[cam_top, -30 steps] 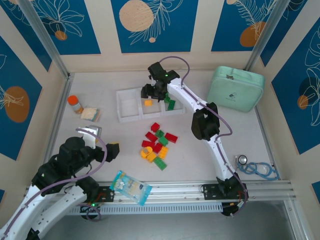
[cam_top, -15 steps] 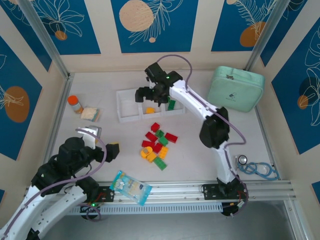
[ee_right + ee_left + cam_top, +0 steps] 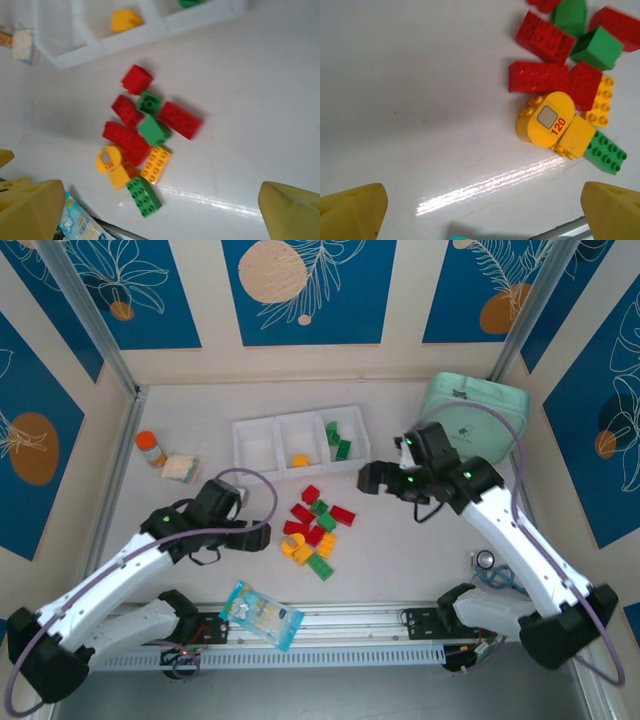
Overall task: Sort the legos into containers by color
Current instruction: Move the lego to the bottom-center of the table.
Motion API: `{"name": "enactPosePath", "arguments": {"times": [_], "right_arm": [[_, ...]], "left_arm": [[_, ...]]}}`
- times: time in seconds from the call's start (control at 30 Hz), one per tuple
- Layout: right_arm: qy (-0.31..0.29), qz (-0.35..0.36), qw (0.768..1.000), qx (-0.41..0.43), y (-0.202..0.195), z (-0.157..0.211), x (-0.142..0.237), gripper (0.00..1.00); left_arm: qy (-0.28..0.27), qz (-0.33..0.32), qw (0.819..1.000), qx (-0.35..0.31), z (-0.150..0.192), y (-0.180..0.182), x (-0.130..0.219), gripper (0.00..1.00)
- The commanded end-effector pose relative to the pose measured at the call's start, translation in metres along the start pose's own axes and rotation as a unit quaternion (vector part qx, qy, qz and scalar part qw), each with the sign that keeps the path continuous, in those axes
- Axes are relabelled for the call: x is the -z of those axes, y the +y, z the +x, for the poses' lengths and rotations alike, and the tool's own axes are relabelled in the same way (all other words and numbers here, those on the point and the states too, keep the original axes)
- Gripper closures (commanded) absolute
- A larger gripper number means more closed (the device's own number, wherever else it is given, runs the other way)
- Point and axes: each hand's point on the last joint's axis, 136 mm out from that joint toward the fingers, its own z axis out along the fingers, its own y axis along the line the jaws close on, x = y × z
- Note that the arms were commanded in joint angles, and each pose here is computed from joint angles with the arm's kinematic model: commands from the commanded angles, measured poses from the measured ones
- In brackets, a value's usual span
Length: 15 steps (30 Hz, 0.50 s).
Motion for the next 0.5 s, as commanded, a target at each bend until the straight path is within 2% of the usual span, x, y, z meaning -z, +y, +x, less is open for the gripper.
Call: {"name": "enactPosePath", "arguments": {"times": [0.0, 0.2, 0.3, 0.47], "right_arm": [[0.031, -0.027, 0.999, -0.035, -0.012, 0.024, 0.001, 0.01], [0.076, -0.036, 0.994, -0.066, -0.026, 0.050, -0.023, 0.01], [0.085, -0.033, 0.994, -0.065, -0.027, 0.051, -0.030, 0.01], [0.087, -0.027, 0.994, -0.054, -0.027, 0.046, -0.034, 0.01]], "left_arm": [[0.025, 0.018, 0.997, 0.075, 0.009, -0.015, -0.016, 0.03], [0.023, 0.008, 0.995, 0.094, -0.004, -0.045, -0.044, 0.04], [0.036, -0.019, 0.994, 0.104, -0.007, -0.052, -0.059, 0.04], [0.053, -0.084, 0.987, 0.126, -0.008, -0.044, -0.081, 0.04]]}}
